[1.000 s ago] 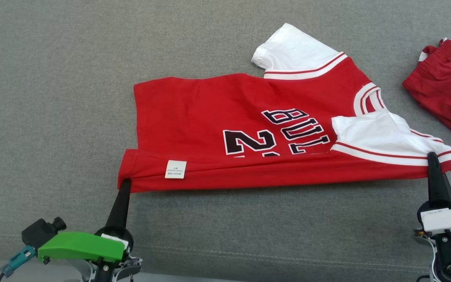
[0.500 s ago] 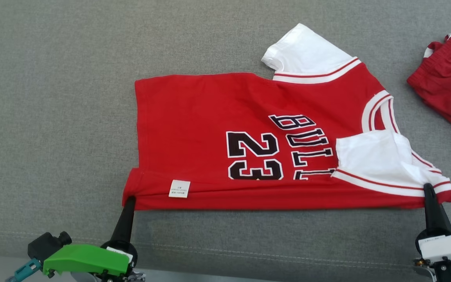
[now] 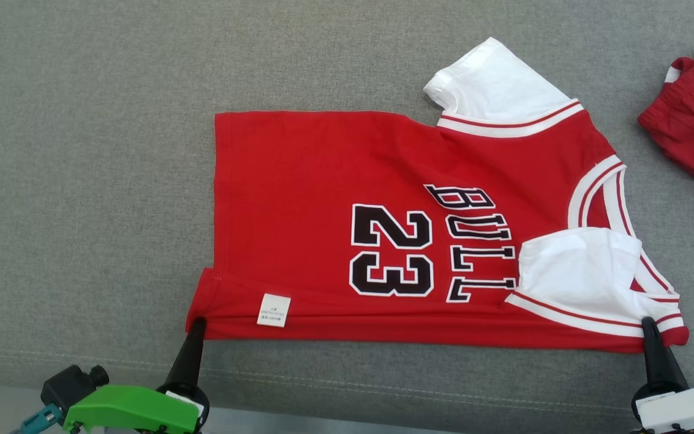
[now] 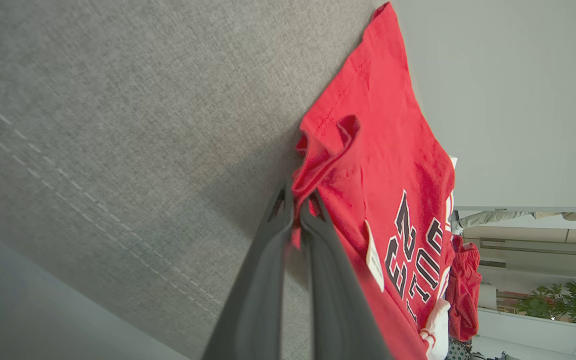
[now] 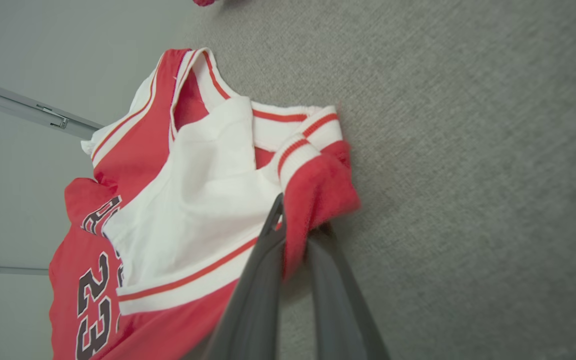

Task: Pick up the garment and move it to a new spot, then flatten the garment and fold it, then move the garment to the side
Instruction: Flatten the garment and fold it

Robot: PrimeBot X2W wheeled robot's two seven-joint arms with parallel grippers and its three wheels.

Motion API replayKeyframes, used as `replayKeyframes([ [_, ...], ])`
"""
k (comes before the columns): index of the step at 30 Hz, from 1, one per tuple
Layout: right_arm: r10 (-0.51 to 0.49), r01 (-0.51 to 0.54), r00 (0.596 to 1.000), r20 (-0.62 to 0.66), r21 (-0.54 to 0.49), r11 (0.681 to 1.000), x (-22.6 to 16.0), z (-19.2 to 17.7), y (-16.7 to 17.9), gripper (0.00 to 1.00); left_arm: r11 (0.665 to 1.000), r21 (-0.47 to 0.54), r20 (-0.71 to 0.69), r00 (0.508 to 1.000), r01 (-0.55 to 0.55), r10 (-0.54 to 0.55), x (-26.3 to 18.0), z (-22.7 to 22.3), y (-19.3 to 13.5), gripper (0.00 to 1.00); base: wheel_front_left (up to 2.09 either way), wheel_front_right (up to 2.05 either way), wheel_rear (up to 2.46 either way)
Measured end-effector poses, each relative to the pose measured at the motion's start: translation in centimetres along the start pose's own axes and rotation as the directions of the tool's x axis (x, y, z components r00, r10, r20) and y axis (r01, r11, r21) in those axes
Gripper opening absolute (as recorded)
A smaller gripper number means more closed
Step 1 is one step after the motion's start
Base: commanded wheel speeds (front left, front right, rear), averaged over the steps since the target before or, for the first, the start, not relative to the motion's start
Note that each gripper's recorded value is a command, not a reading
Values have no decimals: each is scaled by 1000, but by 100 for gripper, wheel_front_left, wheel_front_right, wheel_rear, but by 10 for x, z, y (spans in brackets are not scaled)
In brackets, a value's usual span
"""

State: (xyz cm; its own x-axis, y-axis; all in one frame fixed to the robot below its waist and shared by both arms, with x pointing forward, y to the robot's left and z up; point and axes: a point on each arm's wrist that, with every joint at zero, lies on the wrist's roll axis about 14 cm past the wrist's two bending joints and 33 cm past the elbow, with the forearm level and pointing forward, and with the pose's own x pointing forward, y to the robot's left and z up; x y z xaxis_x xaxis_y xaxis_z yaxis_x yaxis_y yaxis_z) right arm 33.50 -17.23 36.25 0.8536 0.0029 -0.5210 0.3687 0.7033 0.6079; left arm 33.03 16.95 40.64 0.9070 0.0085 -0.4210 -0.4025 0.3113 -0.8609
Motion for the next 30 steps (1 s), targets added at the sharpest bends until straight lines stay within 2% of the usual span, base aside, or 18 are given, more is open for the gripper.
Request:
replayKeyframes([
  [5,11,-11,1000,1,-2,1000,1,-1,3,0,998,43,-13,999,-36,37,-4,-3,11,0,0,0,0],
  [6,12,-12,1000,3,-2,1000,1,0,4,13,998,43,-12,999,-37,38,-5,-2,12,3,0,0,0],
  [7,14,-14,1000,4,-2,1000,1,0,5,31,998,43,-12,999,-39,40,-5,-2,12,13,0,0,0],
  [8,14,-14,1000,5,-3,1000,1,0,5,38,998,43,-11,999,-41,42,-5,-2,13,21,0,0,0],
  [9,12,-12,1000,6,-3,1000,1,0,5,49,998,43,-11,999,-45,46,-5,-2,14,25,0,0,0],
  [11,8,-8,1000,10,-6,1000,2,1,4,98,997,46,-11,998,-54,54,-6,-2,16,39,0,0,0],
  [12,7,-7,1000,11,-10,1000,2,2,4,100,997,49,-11,998,-61,62,-6,-2,18,48,0,0,0],
  [13,8,-8,1000,11,-15,1000,2,2,4,100,996,52,-11,997,-70,71,-6,-2,21,89,0,0,0],
  [14,9,-9,1000,12,-15,1000,2,2,4,100,996,52,-12,997,-72,73,-6,-3,21,100,0,0,0],
  [30,20,-19,999,50,-31,999,-5,13,7,100,995,69,-51,996,-71,75,-6,-13,22,100,0,0,0],
])
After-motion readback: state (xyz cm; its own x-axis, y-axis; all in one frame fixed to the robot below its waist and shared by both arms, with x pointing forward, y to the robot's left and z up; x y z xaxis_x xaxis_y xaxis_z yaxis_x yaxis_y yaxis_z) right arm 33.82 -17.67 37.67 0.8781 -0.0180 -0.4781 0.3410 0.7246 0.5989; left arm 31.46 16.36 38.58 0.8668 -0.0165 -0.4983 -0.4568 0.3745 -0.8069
